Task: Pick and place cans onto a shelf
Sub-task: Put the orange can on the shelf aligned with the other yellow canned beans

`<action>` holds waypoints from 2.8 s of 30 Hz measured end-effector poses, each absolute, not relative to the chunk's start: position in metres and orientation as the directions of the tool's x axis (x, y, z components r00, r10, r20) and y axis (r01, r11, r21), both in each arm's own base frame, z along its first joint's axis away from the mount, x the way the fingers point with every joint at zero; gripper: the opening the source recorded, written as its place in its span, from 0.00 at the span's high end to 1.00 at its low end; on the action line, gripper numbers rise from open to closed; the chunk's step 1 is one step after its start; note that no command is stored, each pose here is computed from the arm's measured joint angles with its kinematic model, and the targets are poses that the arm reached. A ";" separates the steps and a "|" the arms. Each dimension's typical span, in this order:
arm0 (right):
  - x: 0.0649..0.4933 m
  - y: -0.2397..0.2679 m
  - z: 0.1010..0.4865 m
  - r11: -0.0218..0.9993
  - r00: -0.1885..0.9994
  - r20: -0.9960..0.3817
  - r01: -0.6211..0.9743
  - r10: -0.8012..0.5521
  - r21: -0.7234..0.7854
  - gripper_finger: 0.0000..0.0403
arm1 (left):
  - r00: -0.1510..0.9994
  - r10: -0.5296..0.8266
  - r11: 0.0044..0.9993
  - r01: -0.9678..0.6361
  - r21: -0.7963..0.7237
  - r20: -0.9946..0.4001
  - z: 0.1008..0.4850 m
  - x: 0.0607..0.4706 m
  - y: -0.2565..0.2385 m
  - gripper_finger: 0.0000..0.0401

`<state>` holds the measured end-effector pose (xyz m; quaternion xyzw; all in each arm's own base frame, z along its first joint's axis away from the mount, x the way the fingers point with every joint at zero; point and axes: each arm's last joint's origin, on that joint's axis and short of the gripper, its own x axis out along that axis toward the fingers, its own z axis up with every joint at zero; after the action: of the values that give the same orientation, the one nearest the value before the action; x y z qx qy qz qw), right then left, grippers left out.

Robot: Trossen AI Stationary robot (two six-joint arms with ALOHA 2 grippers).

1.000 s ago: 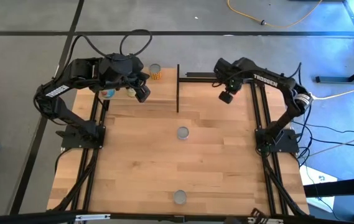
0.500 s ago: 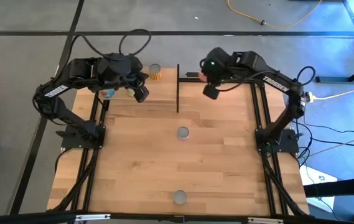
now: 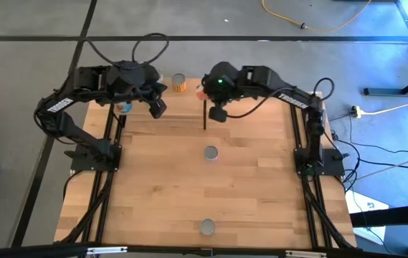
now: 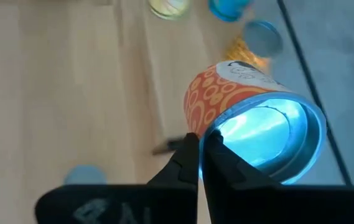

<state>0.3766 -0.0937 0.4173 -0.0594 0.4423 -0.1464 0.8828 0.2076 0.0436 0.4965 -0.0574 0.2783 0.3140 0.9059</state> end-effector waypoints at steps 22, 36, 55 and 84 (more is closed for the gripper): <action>0.445 -0.122 0.325 0.972 0.474 -0.849 0.122 -0.233 -0.199 0.98 | 0.667 0.540 0.795 -0.605 0.050 -0.514 0.503 0.194 0.042 1.00; 0.444 -0.133 0.323 0.975 0.484 -0.846 0.094 -0.222 -0.202 0.96 | 0.666 0.540 0.795 -0.604 0.053 -0.514 0.503 0.194 0.042 1.00; 0.449 -0.134 0.327 0.982 0.550 -0.814 0.076 -0.188 -0.176 0.88 | 0.666 0.540 0.795 -0.604 0.053 -0.514 0.503 0.194 0.042 1.00; 0.454 -0.135 0.331 0.978 0.604 -0.770 0.087 -0.204 -0.191 0.88 | 0.667 0.540 0.795 -0.604 0.053 -0.514 0.503 0.194 0.042 1.00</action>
<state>0.4543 -0.1350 0.3311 -0.0671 0.4372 -0.0816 0.8932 0.1939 0.0416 0.5032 -0.0611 0.2611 0.3140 0.9108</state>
